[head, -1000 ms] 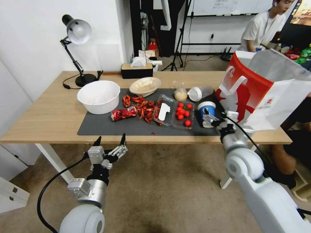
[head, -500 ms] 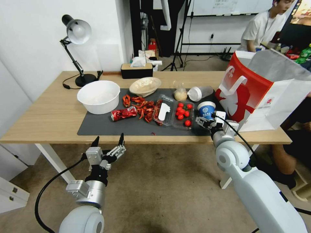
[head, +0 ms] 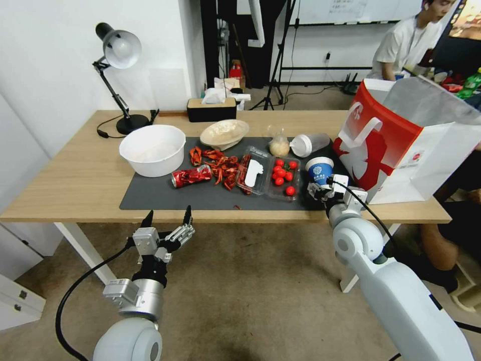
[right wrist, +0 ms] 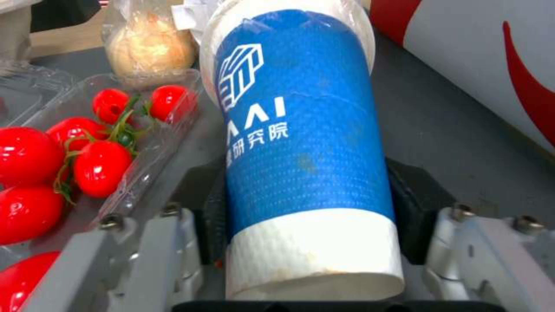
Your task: Pick up the trash from the table and place it into the takeout bag.
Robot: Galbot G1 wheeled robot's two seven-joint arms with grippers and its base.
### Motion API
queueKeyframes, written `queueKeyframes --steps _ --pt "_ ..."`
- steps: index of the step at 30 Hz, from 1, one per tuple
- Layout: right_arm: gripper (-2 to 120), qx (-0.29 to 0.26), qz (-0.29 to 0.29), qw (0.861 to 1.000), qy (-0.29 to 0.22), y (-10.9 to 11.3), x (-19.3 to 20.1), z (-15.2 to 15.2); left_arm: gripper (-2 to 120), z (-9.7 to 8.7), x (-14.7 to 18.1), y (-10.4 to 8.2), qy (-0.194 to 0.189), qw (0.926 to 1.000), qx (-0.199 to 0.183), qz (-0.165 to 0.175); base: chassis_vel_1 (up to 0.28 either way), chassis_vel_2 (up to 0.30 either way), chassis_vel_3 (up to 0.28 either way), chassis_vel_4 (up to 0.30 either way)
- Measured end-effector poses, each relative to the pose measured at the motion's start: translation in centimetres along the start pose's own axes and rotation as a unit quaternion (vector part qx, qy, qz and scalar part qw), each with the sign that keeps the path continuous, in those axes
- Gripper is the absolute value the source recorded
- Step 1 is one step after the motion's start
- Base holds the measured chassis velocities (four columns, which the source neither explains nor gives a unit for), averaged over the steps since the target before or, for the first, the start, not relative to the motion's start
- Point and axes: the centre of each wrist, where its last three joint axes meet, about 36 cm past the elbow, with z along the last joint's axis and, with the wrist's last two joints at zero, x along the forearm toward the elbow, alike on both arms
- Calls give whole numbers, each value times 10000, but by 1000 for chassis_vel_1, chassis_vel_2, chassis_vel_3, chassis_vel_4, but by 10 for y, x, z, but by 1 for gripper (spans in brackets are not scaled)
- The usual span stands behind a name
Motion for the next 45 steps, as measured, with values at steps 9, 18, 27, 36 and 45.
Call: queueKeyframes --steps 9,18,27,36,45 --pt "30 -97 0 9999 -116 -3 9 -8 100 3 0 1 9 10000 -21 8 0 0 0 0" --pt "18 -526 -645 9943 -670 -7 37 -34 100 4 0 0 15 10000 -23 22 0 0 0 0" --pt "17 -872 -1543 9638 -1991 -31 77 -99 100 7 1 -2 16 10000 -47 25 0 0 0 0" --pt "16 -817 -1244 9474 -2832 -61 86 -175 100 9 3 -7 25 10000 -39 44 0 0 0 0" --pt "15 -803 -105 9531 -2917 -89 61 -218 100 9 5 -7 7 10000 -44 50 0 0 0 0"
